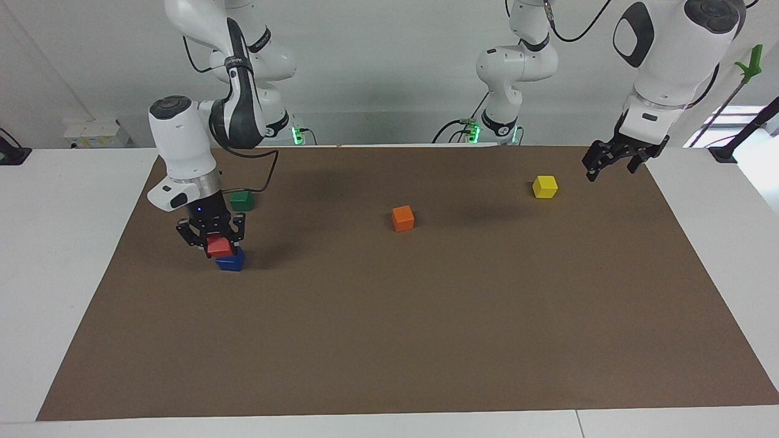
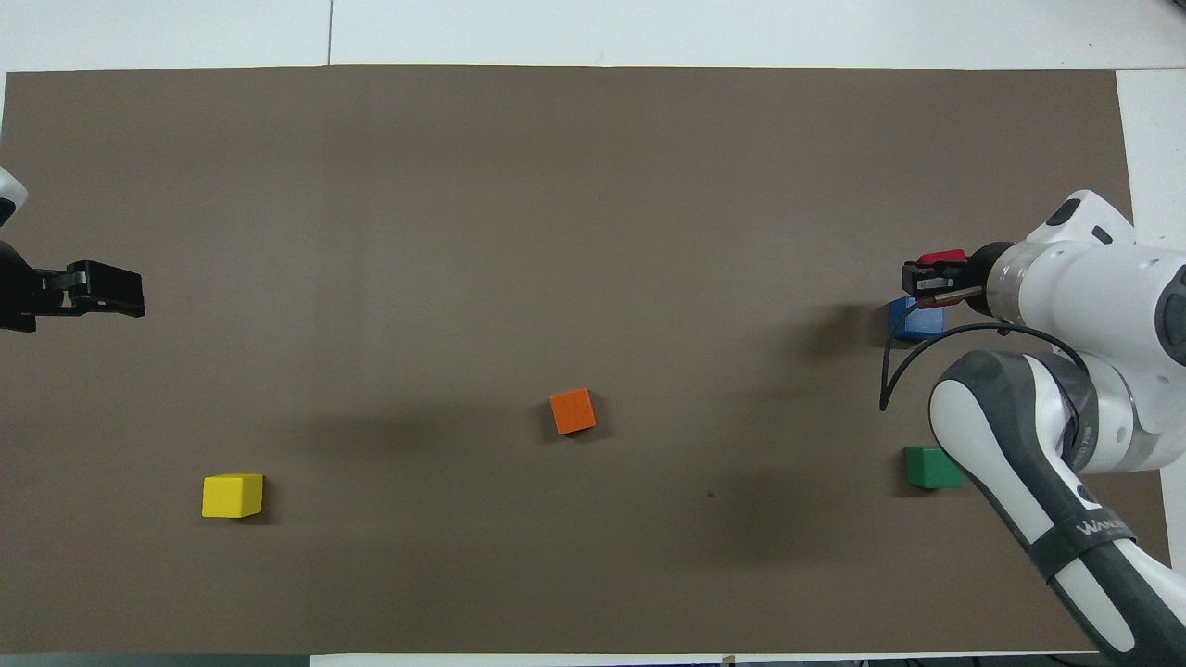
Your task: Transfer red block to right arm and stack on blue block
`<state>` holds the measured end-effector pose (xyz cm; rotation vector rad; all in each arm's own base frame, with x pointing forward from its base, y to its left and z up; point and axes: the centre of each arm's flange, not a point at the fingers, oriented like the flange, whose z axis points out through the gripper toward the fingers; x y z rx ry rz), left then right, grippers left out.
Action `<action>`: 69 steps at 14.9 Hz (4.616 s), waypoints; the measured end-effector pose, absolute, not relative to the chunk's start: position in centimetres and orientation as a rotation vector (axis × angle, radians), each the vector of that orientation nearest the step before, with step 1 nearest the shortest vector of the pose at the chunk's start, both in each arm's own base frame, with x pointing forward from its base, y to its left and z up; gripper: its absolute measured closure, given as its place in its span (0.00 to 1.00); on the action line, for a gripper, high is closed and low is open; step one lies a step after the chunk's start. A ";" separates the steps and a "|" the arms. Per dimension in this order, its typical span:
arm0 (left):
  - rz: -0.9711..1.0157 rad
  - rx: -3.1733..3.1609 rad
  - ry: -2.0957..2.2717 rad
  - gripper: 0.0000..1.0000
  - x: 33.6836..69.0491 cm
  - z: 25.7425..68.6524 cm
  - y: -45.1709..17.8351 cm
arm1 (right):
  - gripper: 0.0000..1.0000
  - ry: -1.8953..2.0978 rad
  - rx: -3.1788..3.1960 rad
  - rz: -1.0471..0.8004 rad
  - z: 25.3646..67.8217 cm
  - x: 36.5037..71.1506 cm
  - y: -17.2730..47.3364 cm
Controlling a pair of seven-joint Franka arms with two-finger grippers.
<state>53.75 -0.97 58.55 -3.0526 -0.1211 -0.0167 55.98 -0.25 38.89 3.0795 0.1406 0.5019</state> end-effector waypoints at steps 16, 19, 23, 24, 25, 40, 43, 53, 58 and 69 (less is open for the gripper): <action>0.016 -3.053 -0.097 0.00 53.5 58.3 -1.8 | 0.45 -0.046 3.104 0.432 34.1 55.5 -0.9; 0.018 -3.052 -0.097 0.00 53.5 58.3 -1.8 | 0.45 -0.062 3.103 0.428 34.0 55.4 -1.5; 0.019 -3.052 -0.095 0.00 53.4 58.3 -1.8 | 0.45 -0.117 3.106 0.429 34.0 55.4 -1.6; 0.020 -3.052 -0.095 0.00 53.4 58.3 -1.8 | 0.45 -0.127 3.107 0.430 34.0 55.4 -1.5; 0.020 -3.052 -0.095 0.00 53.4 58.3 -1.8 | 0.45 -0.131 3.107 0.430 34.0 55.4 -1.5; 0.048 -3.050 -0.095 0.00 52.7 57.9 -1.8 | 0.44 -0.150 3.108 0.432 34.0 55.2 -1.5; 0.057 -3.049 -0.093 0.00 52.6 58.0 -1.8 | 0.34 -0.151 3.110 0.416 33.6 54.9 -1.5; 0.082 -3.049 -0.048 0.00 52.9 58.3 -3.5 | 0.00 -0.154 3.109 0.421 33.7 55.0 -1.6; 0.084 -3.119 -0.055 0.00 52.9 58.5 -4.3 | 0.00 -0.156 3.120 0.317 37.0 56.4 -1.7; 0.086 -3.148 -0.060 0.00 52.9 58.6 -4.6 | 0.00 0.005 3.148 0.079 58.4 56.4 -3.1</action>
